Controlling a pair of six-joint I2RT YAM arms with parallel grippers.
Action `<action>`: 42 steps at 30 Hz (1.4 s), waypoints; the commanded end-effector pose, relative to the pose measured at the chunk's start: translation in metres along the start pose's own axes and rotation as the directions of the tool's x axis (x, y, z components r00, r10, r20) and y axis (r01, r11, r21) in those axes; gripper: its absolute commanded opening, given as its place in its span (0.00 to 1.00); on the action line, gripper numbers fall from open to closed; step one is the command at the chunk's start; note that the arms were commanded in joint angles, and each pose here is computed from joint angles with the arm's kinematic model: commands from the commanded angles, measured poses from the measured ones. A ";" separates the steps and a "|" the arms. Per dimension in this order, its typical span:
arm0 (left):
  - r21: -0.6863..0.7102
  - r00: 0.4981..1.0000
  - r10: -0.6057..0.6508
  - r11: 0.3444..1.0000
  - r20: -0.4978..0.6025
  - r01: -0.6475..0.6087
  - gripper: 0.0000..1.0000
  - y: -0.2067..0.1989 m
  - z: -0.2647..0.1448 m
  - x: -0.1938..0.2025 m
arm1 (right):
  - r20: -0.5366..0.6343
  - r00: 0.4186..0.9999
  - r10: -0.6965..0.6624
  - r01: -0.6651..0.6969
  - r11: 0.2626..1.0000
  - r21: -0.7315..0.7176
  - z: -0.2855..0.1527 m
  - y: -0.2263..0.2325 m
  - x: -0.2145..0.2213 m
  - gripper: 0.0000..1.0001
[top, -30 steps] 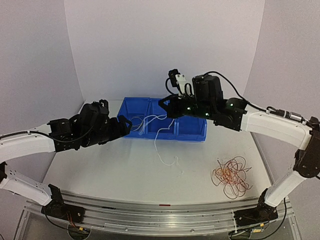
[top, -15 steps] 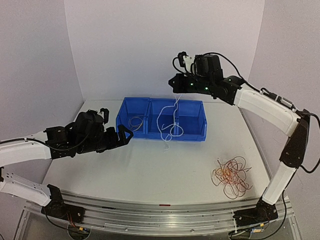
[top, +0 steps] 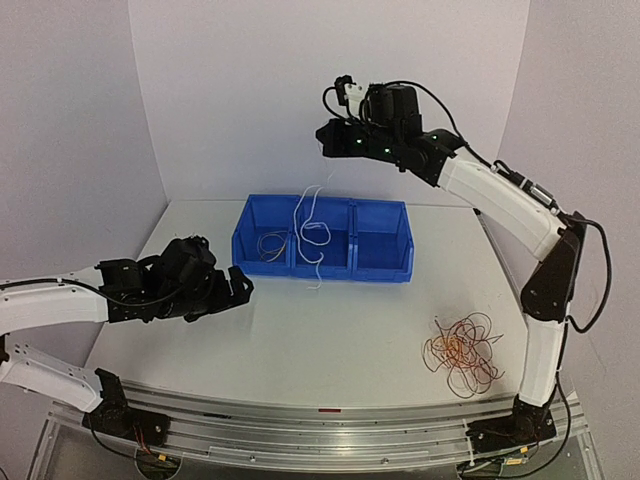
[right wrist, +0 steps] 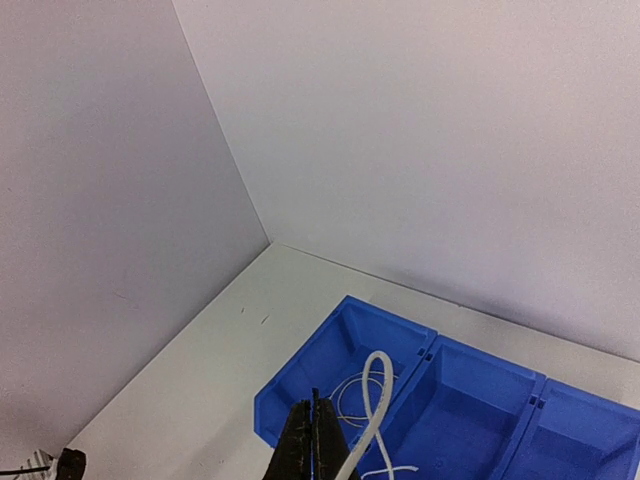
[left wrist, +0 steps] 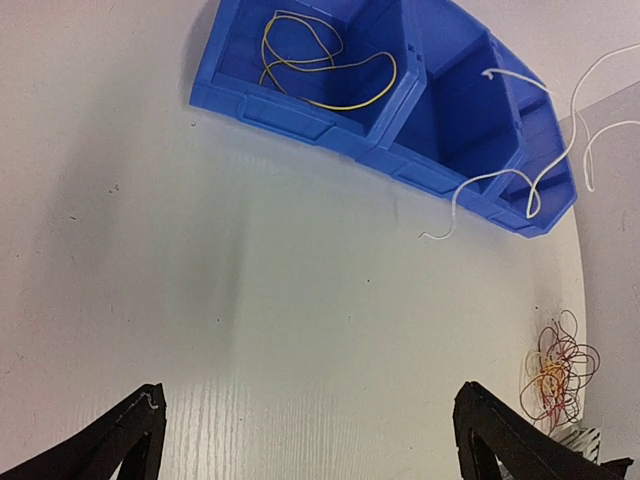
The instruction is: Untangle the cables
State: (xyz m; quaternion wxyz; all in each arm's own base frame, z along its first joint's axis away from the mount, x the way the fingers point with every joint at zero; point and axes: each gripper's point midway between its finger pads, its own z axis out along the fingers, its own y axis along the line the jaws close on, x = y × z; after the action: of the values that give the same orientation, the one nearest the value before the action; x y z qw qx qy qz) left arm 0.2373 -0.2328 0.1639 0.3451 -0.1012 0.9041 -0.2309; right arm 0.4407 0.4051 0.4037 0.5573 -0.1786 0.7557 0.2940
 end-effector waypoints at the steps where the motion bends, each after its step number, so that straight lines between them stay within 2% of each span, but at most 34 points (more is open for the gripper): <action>1: -0.026 0.999 -0.020 0.999 0.028 0.021 1.00 0.004 -0.004 -0.006 | 0.064 0.997 -0.047 0.044 0.997 0.058 0.015 -0.012 -0.019 0.00; 8: -0.059 0.998 -0.042 0.997 0.054 0.045 1.00 0.014 -0.010 -0.010 | 0.076 0.995 -0.057 0.050 0.994 0.097 0.037 -0.034 -0.016 0.00; 21: -0.054 0.996 -0.025 0.998 0.084 0.029 1.00 0.003 -0.012 -0.022 | 0.161 0.980 -0.117 0.091 0.983 0.159 0.072 -0.076 -0.025 0.00; 30: -0.049 0.996 -0.007 0.999 0.083 0.011 1.00 -0.003 -0.009 -0.024 | 0.221 0.959 -0.178 0.140 0.974 0.180 0.110 -0.101 -0.007 0.00; 37: -0.055 0.997 -0.012 0.998 0.070 0.016 1.00 0.000 -0.008 -0.020 | 0.096 0.966 -0.240 0.213 0.950 0.226 0.131 -0.123 0.046 0.00; 42: -0.058 0.998 -0.026 0.998 0.063 0.030 1.00 0.003 -0.007 -0.017 | -0.030 0.975 -0.220 0.221 0.952 0.211 0.132 -0.131 0.098 0.00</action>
State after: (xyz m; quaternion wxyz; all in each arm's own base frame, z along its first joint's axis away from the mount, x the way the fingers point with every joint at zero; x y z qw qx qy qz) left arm 0.2435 -0.2207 0.1679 0.3616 -0.1218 0.9029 -0.1981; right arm 0.5962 0.3986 0.2603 0.6111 -0.1919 0.7526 0.1531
